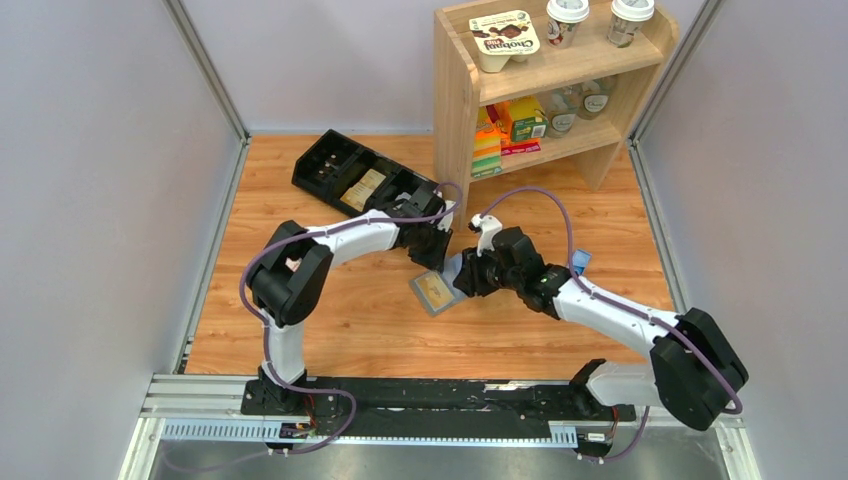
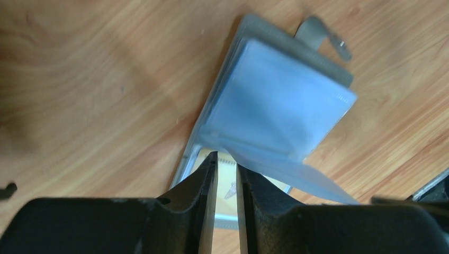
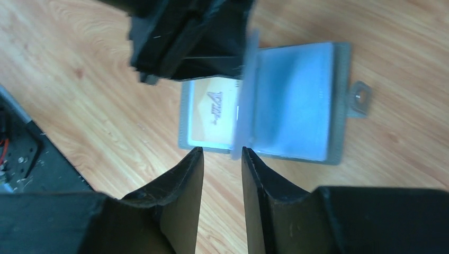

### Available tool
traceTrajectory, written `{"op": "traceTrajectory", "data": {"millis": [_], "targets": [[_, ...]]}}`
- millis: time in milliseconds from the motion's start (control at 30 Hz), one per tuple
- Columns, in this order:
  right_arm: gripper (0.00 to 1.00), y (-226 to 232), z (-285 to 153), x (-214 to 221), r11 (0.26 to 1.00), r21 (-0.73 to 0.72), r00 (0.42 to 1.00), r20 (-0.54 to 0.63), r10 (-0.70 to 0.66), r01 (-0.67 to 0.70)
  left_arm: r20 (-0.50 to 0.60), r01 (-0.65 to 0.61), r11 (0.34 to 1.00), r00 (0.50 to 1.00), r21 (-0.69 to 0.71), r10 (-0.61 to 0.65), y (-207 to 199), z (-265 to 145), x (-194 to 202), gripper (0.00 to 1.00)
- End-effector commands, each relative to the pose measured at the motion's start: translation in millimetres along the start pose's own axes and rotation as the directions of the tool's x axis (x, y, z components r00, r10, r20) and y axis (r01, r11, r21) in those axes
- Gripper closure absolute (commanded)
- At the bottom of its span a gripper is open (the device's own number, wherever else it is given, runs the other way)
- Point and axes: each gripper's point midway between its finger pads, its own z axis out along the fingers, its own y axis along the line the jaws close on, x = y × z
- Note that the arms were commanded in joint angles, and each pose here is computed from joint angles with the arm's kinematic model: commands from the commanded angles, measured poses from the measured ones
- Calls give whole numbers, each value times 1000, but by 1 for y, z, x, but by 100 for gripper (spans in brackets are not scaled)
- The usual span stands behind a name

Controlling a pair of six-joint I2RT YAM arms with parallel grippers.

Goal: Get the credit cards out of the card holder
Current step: Remove the credit card from the card holder.

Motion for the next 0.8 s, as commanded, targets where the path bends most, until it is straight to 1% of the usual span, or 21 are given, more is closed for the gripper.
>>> {"op": "traceTrajectory", "data": {"millis": [0,67,133,200,333,433,467,500,567,700,767], "targets": [[65,32,9,-13,984,-179,999,48,-7,16,13,-17,998,1000,58,16,-15,10,-20,73],[64,34,16,-8,981,-192,1000,12,-6,8,13,-21,998,1000,66,20,-16,15,-23,72],[65,26,26,-1,986,-166,1000,-20,9,-12,8,-27,997,1000,75,27,-18,20,-25,72],[65,19,34,-1,988,-148,999,-22,42,-45,11,-34,997,999,71,33,-16,23,-27,72],[64,-2,45,2,982,-124,989,-26,142,-144,57,-56,995,997,81,51,-20,16,-39,71],[62,-13,49,5,974,-124,982,-34,187,-190,120,-62,997,991,50,56,-18,2,-46,66],[62,-14,50,7,971,-129,979,-45,198,-203,117,-59,998,992,35,54,-13,2,-40,65],[62,-15,50,7,967,-136,977,-50,209,-213,150,-64,998,987,20,60,-13,-8,-46,62],[61,-14,51,8,962,-154,974,-61,219,-226,168,-62,998,984,-15,63,-7,-19,-42,59],[61,-8,54,7,952,-188,969,-82,231,-243,211,-54,997,975,-62,66,0,-45,-32,59],[62,-6,56,8,948,-196,967,-92,237,-251,207,-49,996,976,-69,62,3,-51,-19,59]]}}
